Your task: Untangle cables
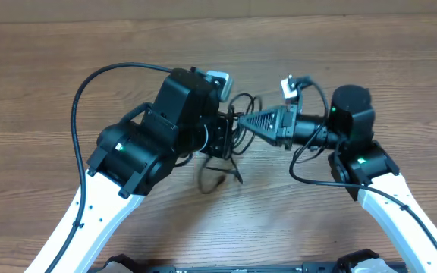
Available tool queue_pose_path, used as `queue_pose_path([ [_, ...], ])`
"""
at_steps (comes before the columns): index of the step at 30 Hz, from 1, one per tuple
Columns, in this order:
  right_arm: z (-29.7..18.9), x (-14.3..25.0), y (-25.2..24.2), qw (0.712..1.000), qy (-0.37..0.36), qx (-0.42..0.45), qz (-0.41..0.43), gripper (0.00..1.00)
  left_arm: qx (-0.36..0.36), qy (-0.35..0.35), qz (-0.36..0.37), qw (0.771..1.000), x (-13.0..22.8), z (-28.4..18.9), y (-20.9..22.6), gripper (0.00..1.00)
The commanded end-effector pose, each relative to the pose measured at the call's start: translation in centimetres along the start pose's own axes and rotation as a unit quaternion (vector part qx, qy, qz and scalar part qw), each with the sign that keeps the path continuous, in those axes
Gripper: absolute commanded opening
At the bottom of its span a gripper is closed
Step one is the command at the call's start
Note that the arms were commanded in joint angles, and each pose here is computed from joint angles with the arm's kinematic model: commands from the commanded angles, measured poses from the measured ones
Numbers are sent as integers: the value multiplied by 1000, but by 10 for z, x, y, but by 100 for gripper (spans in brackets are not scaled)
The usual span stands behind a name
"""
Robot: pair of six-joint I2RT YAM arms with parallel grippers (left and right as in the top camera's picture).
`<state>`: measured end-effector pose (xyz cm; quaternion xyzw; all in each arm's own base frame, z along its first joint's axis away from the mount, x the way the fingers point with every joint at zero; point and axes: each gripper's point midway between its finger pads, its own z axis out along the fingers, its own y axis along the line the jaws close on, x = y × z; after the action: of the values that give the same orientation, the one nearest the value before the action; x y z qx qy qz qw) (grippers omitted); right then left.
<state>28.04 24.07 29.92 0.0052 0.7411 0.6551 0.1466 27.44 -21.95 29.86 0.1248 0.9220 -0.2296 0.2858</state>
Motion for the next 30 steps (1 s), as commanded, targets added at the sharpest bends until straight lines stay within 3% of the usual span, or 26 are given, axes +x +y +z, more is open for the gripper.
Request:
queue_pose_path([
  [1, -16, 2, 36, 994, 30, -57, -87, 4, -139, -55, -101, 984, -11, -20, 58, 4],
  [4, -38, -1, 53, 983, 42, -87, -155, 4, -251, -73, -199, 945, -3, -40, 114, 5],
  [7, -63, -16, 49, 985, 22, -78, -151, 4, -314, -78, -280, 904, 9, -60, 158, 5],
  [13, -107, -48, 35, 987, -44, -49, -145, 4, -360, -98, -427, 824, 28, -89, 213, 5],
  [19, -137, -66, 20, 990, -93, -26, -104, 4, -321, -88, -497, 802, 34, -94, 227, 4],
  [21, -140, -68, 15, 990, -99, -22, -95, 4, -306, -84, -498, 807, 33, -92, 226, 5],
  [24, -141, -67, 7, 991, -99, -17, -88, 4, -257, -76, -445, 854, 16, -81, 214, 5],
  [25, -140, -66, 4, 991, -98, -15, -89, 12, -234, -74, -420, 874, 9, -77, 208, 5],
  [27, -140, -64, -2, 991, -96, -10, -91, 46, -167, -69, -358, 916, -8, -68, 188, 5],
  [30, -138, -60, -11, 992, -93, -4, -91, 69, -67, -69, -265, 959, -29, -60, 156, 4],
])
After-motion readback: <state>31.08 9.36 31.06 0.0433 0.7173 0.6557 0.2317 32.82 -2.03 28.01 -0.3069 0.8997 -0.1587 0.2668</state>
